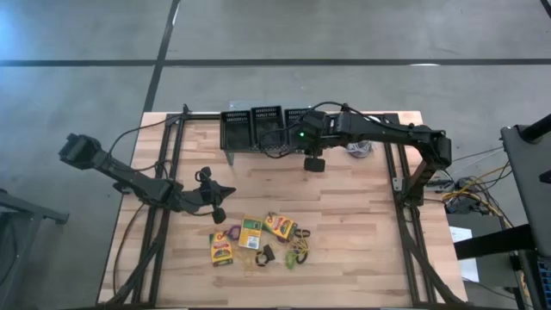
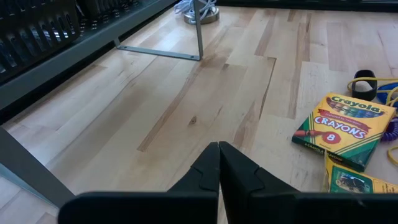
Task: Pick & Place Office Desk Supplies
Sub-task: Put the black basket
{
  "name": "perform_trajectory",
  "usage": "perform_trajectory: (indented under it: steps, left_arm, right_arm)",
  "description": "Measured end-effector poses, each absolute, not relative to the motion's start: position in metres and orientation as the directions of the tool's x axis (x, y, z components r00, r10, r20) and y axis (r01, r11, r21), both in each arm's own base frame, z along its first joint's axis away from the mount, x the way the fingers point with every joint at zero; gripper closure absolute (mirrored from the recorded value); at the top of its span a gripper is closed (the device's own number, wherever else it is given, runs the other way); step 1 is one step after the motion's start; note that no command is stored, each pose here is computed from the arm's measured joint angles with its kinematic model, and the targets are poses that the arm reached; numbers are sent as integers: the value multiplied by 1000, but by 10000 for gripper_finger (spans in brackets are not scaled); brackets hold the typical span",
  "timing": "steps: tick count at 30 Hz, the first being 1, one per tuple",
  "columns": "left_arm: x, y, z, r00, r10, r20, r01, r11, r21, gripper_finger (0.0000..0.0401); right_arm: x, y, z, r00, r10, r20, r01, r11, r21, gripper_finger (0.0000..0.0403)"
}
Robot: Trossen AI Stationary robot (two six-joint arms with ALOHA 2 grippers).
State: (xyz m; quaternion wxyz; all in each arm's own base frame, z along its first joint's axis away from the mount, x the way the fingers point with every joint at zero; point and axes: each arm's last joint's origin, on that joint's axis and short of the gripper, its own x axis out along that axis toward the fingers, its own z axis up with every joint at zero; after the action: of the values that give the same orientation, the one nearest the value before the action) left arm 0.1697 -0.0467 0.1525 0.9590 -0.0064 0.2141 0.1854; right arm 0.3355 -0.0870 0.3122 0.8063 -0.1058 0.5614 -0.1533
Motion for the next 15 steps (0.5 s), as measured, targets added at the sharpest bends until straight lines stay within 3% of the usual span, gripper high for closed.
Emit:
perform_trajectory:
  steps: [4, 8, 15]
  left_arm:
    - [170, -47, 152, 839, 353, -413, -359, 931, 66, 395]
    - [170, -47, 152, 839, 352, -414, -359, 931, 65, 395]
    - [169, -47, 152, 837, 349, -421, -357, 932, 63, 395]
  right_arm:
    - [328, -82, 334, 390, -377, -840, 159, 926, -342, 262]
    - [310, -76, 348, 425, -382, -821, 211, 924, -320, 249]
    - [265, -83, 323, 308, -459, -834, 432, 848, -307, 270]
